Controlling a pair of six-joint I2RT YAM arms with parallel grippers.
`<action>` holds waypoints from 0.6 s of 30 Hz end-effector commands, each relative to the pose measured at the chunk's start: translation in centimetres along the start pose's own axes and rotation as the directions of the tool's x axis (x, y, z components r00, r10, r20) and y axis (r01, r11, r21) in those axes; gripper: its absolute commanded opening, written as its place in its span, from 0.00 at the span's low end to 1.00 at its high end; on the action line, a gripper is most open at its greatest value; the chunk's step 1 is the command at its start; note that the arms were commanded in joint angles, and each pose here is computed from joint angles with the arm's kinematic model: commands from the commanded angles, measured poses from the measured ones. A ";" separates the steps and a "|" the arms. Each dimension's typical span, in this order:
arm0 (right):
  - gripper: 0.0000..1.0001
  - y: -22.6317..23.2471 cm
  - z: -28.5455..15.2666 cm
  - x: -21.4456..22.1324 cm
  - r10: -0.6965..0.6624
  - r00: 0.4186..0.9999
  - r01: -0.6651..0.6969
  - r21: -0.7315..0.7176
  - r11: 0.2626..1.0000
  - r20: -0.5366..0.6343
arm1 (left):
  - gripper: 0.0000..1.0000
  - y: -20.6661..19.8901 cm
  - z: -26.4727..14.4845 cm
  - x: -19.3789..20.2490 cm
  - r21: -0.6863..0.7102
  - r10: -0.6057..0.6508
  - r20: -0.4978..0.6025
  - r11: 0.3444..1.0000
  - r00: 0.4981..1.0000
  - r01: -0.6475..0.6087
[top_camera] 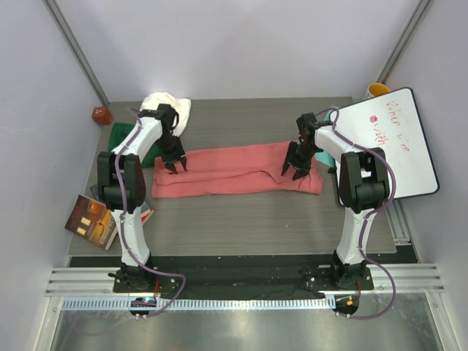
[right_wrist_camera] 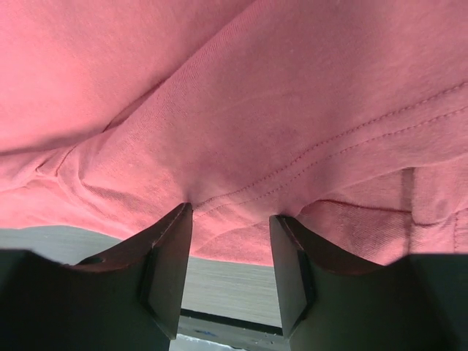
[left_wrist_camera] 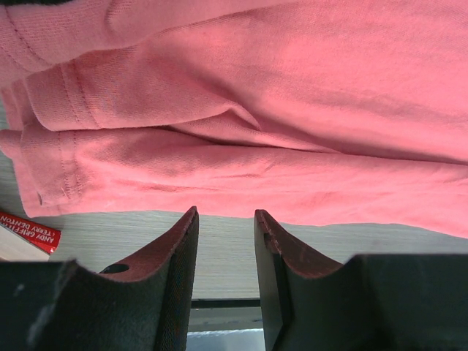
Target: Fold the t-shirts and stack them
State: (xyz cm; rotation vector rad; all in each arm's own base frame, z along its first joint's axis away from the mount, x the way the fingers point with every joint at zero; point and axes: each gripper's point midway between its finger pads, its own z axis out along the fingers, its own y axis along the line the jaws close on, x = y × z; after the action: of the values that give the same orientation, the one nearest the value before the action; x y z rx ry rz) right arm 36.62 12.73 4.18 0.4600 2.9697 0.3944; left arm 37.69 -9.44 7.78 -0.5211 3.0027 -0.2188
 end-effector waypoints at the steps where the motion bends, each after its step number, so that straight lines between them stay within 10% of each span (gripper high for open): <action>1: 0.50 1.0 -1.2 -2.2 -0.014 0.996 0.014 -0.007 1.000 0.092 | 0.37 -0.2 -1.0 -0.2 0.017 0.011 0.029 1.000 1.000 -0.011; 5: 0.45 1.1 -1.4 -2.6 -0.016 0.994 0.016 -0.001 1.000 0.108 | 0.37 -0.2 -0.8 -0.2 0.017 0.011 0.026 1.000 1.000 -0.011; 11: 0.04 1.2 -1.6 -3.3 -0.019 0.992 0.019 0.001 1.000 0.127 | 0.37 -0.2 -0.5 -0.1 0.017 0.009 0.019 1.000 1.000 -0.009; 18: 0.01 2.4 -2.5 -4.6 -0.035 0.987 0.039 -0.023 0.999 0.155 | 0.37 0.0 -0.4 0.1 0.012 0.009 0.013 1.000 1.000 -0.010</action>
State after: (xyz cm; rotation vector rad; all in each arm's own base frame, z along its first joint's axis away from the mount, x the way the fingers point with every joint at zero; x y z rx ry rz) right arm 39.12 12.47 5.55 0.4548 2.8902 0.3610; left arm 37.55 -9.42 7.59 -0.5217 3.0075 -0.2167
